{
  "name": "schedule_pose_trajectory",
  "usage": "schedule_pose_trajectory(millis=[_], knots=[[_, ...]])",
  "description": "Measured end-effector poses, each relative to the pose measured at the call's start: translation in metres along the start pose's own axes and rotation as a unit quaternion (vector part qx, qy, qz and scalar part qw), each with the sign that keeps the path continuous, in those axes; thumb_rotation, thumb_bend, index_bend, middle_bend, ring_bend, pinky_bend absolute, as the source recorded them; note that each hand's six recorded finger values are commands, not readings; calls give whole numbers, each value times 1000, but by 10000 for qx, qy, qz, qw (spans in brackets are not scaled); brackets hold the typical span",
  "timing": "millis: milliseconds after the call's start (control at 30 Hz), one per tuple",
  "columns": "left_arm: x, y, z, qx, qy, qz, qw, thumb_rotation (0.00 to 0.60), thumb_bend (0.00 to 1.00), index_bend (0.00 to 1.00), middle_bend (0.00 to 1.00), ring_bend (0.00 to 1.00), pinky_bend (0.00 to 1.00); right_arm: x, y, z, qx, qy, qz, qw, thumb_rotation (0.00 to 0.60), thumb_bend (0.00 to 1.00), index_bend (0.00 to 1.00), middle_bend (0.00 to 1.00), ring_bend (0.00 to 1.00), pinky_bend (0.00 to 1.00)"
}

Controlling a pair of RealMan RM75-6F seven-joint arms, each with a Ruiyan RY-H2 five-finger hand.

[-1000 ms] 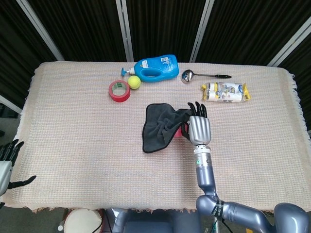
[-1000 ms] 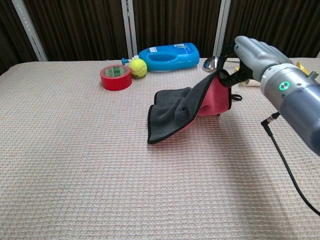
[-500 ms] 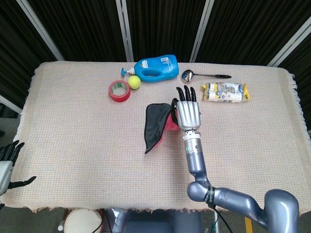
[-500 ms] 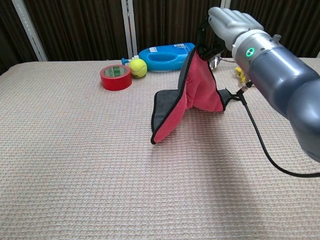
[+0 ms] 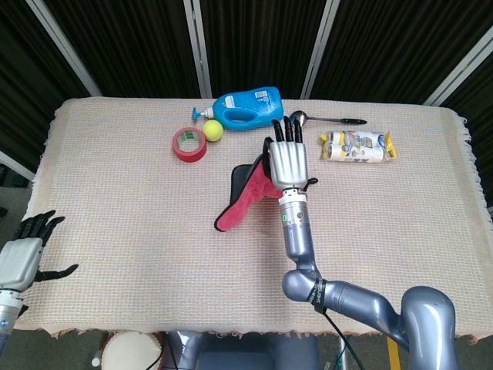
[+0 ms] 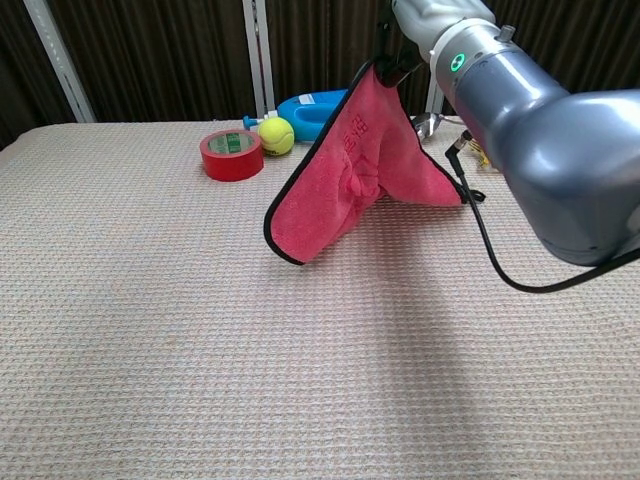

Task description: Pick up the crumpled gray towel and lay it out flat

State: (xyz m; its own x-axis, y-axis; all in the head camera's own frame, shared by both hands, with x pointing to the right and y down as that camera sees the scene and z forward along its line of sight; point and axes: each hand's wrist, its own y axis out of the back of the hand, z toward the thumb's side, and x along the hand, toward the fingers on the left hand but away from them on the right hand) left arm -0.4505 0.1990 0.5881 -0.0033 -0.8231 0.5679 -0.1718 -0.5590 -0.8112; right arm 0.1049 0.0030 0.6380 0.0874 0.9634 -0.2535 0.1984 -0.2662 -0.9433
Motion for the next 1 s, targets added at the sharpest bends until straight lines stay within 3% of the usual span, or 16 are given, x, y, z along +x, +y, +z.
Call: schedule_pose_trajectory(millis=[300,567,800,1000], knots=[[60,-10,79,-889,-414,37,9952,600,192,279,47,0,19,2,3,-9,19,-64,-17,10000,600,560,599,167,8,36],[108,-14,126,-1177,-476,72,9919,600,192,311,50,0,19,4,6,-9,24,-37,-17,10000,600,559,599,169,8,36],[133,-35,164,-1335,-402,-401,9894,600,193,325,49,0,19,7,6,-4,76,14,-17,10000,600,559,599,170,8,36],[137,-63,198,-1318,-481,-945,9856,600,193,357,49,0,19,8,4,-2,109,22,-4,9999,600,559,599,170,8,36]])
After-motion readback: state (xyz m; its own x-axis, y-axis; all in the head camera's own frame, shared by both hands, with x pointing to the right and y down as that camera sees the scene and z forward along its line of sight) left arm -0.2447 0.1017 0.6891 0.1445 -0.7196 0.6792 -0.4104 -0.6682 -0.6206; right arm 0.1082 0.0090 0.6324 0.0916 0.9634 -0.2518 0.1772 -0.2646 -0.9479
